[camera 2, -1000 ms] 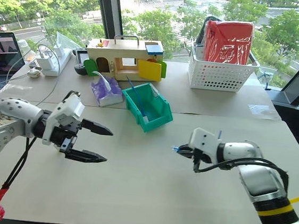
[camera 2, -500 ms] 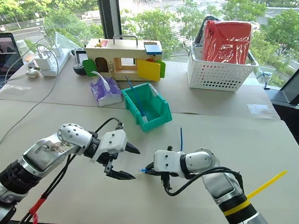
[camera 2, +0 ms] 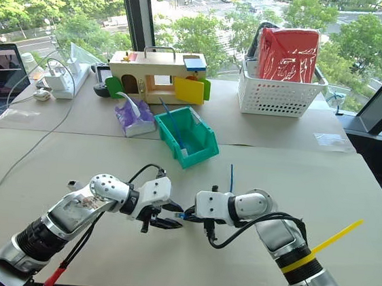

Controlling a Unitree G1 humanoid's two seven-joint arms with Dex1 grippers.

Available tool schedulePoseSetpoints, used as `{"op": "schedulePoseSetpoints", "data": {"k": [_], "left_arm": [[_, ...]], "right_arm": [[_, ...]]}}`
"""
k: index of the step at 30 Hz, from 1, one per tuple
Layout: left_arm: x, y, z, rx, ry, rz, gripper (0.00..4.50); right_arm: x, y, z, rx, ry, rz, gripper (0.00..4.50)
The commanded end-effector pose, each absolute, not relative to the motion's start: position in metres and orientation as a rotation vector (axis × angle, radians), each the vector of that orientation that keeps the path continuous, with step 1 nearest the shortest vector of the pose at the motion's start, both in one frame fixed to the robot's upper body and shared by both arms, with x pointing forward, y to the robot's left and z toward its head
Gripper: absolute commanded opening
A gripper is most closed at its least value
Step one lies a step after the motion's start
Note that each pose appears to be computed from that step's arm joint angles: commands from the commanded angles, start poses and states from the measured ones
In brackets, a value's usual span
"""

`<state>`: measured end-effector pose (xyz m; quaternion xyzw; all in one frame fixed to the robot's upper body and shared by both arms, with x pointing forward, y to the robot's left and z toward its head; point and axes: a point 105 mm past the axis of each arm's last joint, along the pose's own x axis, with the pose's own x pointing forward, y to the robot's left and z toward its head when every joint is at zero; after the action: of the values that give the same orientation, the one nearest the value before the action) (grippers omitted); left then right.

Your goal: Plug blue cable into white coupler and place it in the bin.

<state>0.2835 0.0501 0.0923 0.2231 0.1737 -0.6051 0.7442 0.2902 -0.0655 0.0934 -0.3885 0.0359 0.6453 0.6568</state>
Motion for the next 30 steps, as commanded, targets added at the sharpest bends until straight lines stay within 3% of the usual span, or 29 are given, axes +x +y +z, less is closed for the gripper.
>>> {"op": "schedulePoseSetpoints", "data": {"k": [1, 18, 21, 25, 30], "left_arm": [[0.286, 0.046, 0.092, 0.488, 0.376, -1.286, 2.1], [0.277, 0.06, 0.09, 0.499, 0.425, -1.296, 2.1], [0.278, 0.057, 0.09, 0.49, 0.419, -1.295, 1.44], [0.281, 0.056, 0.089, 0.47, 0.415, -1.285, 0.01], [0.285, 0.053, 0.089, 0.458, 0.404, -1.275, 0.0]], "right_arm": [[0.292, -0.067, 0.089, -0.881, 0.105, 1.449, 0.07], [0.302, -0.078, 0.094, -0.882, 0.116, 1.421, 0.07], [0.303, -0.076, 0.095, -0.88, 0.112, 1.423, 0.07], [0.302, -0.076, 0.095, -0.88, 0.113, 1.429, 0.07], [0.297, -0.073, 0.095, -0.881, 0.11, 1.444, 0.07]]}}
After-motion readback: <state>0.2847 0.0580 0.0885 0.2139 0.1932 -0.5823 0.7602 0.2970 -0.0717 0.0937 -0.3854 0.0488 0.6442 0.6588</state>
